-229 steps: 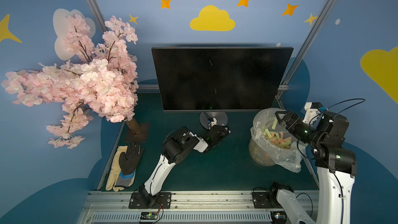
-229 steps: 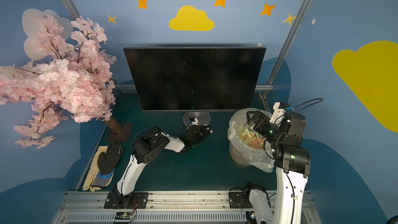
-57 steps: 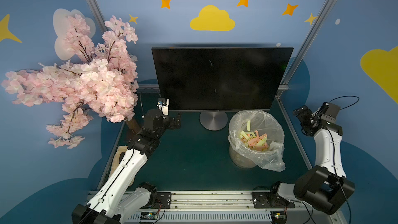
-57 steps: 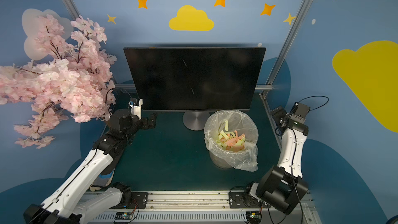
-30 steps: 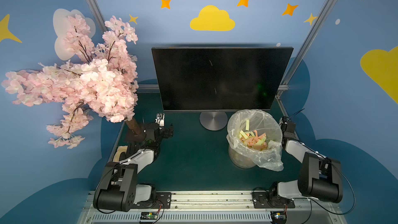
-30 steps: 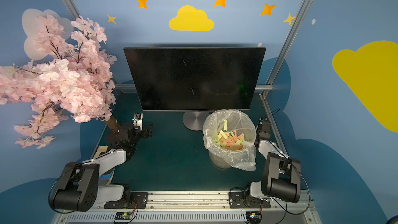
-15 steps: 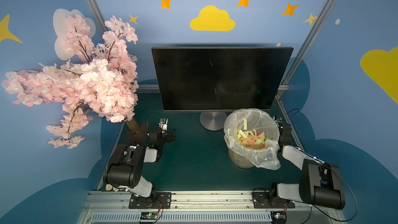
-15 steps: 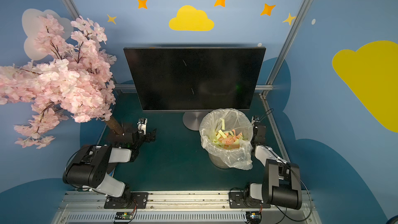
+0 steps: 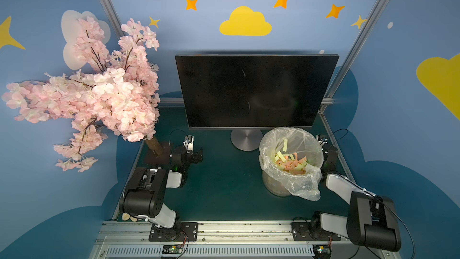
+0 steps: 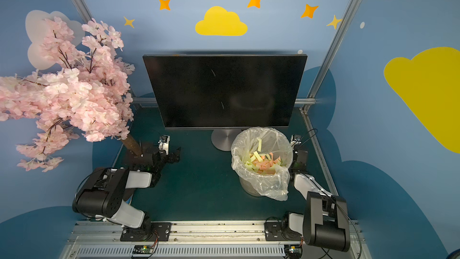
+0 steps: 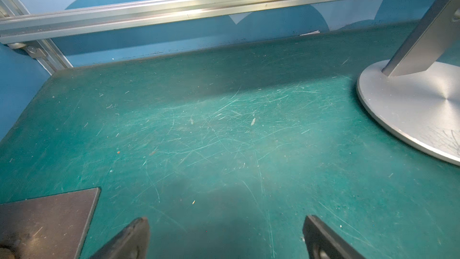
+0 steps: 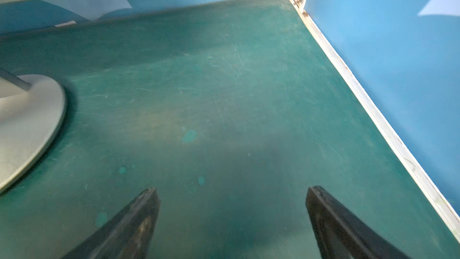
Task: Remove the sticky note from the monitor
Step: Reset both arms
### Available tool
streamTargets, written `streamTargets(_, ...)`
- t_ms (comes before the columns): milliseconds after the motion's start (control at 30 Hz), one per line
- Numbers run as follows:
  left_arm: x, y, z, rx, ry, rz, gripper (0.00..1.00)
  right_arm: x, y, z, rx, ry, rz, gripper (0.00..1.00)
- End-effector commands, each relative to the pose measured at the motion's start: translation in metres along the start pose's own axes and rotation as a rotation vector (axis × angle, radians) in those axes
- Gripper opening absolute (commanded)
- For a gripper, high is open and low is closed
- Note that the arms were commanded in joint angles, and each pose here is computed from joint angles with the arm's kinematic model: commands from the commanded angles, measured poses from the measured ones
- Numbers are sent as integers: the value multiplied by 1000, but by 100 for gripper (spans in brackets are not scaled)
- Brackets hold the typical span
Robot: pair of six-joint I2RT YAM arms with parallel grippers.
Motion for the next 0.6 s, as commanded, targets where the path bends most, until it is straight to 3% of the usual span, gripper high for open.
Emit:
streamTargets(0,-7,-1,0,8,-5,-29,100,-2,-12,11,-52,4,-54,97)
streamTargets(33,-7,-1,0,8,-5,-30,100,11,-18,15,-48,17,-50,96)
streamTargets(133,-7,-1,0,9,-5,-28,100,12,-29,22,-22,85,-187,94)
streamTargets(300,-7,-1,0,8,-4,-28,100,3,-30,16,56,57,-20,95)
streamTargets(567,-7,-1,0,8,-5,-30,100,5,-28,19,77,88,-23,97)
Point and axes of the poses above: each gripper's point midway between its finger pads, its own y axis back along the fingers, its own z axis along the line the jaws close on, x = y × z, the point moved 8 cm from there along y, back along the fingers, and after that the axes turned 1 degree about y, right-handed, at the moved point
